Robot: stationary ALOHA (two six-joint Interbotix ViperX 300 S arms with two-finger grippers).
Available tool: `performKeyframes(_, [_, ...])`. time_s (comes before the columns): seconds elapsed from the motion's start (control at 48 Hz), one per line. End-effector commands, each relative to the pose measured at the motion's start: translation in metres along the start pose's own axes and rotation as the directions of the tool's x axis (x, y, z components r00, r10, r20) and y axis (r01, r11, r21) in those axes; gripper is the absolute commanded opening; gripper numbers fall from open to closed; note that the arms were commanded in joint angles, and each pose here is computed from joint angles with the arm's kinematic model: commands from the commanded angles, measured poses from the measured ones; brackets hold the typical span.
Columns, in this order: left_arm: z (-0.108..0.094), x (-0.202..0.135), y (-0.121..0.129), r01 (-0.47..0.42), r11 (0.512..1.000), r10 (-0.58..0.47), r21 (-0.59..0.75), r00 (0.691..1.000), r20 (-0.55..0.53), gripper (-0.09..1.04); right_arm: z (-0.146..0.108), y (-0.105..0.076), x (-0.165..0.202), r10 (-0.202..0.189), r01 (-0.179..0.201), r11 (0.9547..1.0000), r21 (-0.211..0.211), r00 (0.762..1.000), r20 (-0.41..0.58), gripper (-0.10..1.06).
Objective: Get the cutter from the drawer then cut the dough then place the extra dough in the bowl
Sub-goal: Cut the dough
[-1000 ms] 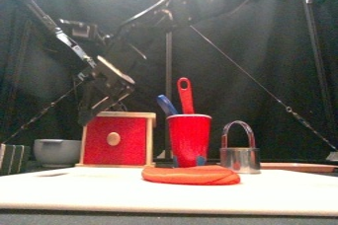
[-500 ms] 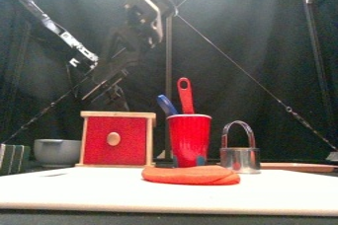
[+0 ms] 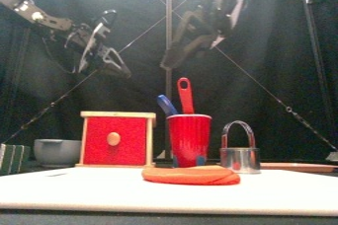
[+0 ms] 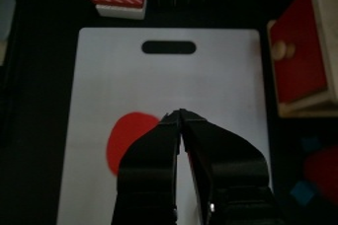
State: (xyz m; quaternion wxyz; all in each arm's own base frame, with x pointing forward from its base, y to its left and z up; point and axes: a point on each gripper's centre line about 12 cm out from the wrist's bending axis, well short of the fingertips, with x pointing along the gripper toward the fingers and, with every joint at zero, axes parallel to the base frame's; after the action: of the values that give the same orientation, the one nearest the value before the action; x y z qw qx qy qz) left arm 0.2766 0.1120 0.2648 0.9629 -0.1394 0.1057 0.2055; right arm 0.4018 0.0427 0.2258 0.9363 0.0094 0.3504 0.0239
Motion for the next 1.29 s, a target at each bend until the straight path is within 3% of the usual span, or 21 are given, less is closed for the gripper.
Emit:
performKeyframes(0.021, [0.006,-0.020,-0.028,0.115,0.992,-0.120,0.055,0.988,0.098,0.33,-0.008,0.004,-0.028,0.029,-0.031,0.9983,0.050,0.999,0.038,0.48])
performKeyframes(0.208, [-0.013,-0.038,-0.061,0.266,0.954,-0.286,0.139,0.947,0.144,0.34,-0.046,0.011,-0.053,0.067,-0.067,0.9916,0.111,0.998,0.006,0.48])
performKeyframes(0.396, [-0.037,-0.031,-0.078,0.330,0.932,-0.343,0.152,0.937,0.070,0.41,-0.093,0.009,-0.078,0.092,-0.086,0.9753,0.204,0.995,-0.023,0.49])
performKeyframes(0.479, [-0.049,-0.022,-0.084,0.345,0.925,-0.353,0.157,0.935,0.027,0.49,-0.113,0.005,-0.085,0.089,-0.083,0.9702,0.227,0.996,-0.014,0.50])
performKeyframes(0.542, [-0.056,-0.017,-0.088,0.355,0.922,-0.361,0.156,0.933,0.006,0.56,-0.125,0.000,-0.088,0.077,-0.075,0.9695,0.233,0.997,-0.001,0.52])
performKeyframes(0.708, [-0.074,-0.002,-0.100,0.387,0.910,-0.388,0.149,0.921,-0.026,0.74,-0.152,-0.020,-0.089,0.014,-0.024,0.9637,0.266,0.999,0.037,0.59])
performKeyframes(0.771, [-0.080,0.004,-0.107,0.402,0.904,-0.401,0.145,0.915,-0.034,0.81,-0.155,-0.026,-0.089,-0.008,-0.008,0.9640,0.266,0.998,0.062,0.63])
performKeyframes(0.896, [-0.089,0.015,-0.116,0.414,0.899,-0.411,0.142,0.910,-0.049,0.89,-0.154,-0.035,-0.087,-0.041,0.017,0.9723,0.233,0.994,0.098,0.72])
performKeyframes(1.062, [-0.100,0.030,-0.123,0.420,0.896,-0.412,0.145,0.908,-0.082,0.90,-0.152,-0.042,-0.079,-0.063,0.040,0.9808,0.191,0.992,0.112,0.77])
performKeyframes(1.292, [-0.112,0.046,-0.126,0.409,0.902,-0.395,0.138,0.911,-0.118,0.90,-0.149,-0.050,-0.065,-0.079,0.062,0.9869,0.149,0.991,0.109,0.77])
